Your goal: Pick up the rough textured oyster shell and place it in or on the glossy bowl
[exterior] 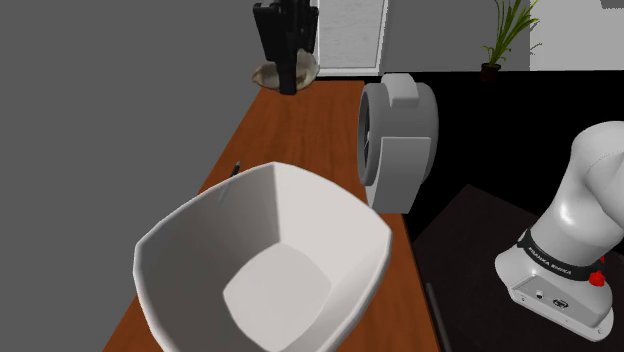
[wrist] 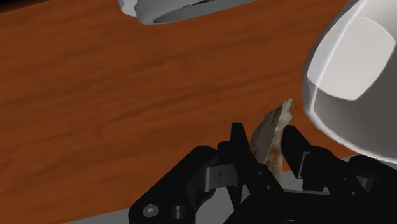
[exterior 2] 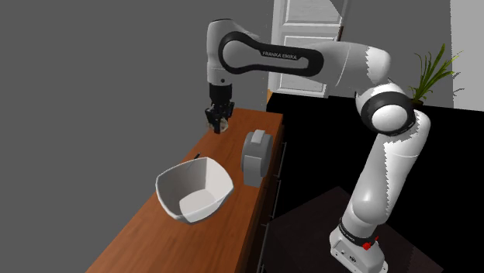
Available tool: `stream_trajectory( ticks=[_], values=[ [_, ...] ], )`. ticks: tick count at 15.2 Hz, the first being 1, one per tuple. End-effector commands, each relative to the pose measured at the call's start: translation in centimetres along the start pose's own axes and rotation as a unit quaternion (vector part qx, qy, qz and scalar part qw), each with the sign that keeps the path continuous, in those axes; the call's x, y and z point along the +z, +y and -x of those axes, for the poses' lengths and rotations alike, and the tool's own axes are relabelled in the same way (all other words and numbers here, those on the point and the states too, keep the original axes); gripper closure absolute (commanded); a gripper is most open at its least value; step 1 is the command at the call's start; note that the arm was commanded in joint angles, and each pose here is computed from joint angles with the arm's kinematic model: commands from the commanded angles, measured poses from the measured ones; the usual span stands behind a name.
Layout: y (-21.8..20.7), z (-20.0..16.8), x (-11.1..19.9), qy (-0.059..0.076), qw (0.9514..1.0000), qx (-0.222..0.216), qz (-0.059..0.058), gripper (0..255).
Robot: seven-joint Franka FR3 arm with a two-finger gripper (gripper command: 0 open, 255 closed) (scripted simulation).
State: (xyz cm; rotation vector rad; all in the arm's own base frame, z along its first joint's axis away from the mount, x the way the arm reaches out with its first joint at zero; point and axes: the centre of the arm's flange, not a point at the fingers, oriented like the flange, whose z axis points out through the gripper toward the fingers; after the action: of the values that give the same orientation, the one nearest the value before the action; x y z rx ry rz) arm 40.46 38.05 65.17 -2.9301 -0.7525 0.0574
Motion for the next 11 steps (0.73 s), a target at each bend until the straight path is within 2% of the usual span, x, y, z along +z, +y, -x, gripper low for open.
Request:
stream_trajectory(
  ticks=[1,11],
  values=[
    [-2.8,0.8,0.4,0.000,1.0000,0.001,0.000,255],
    [-15.5,3.9,2.3,0.000,1.0000,0.001,0.000,255]
  ],
)
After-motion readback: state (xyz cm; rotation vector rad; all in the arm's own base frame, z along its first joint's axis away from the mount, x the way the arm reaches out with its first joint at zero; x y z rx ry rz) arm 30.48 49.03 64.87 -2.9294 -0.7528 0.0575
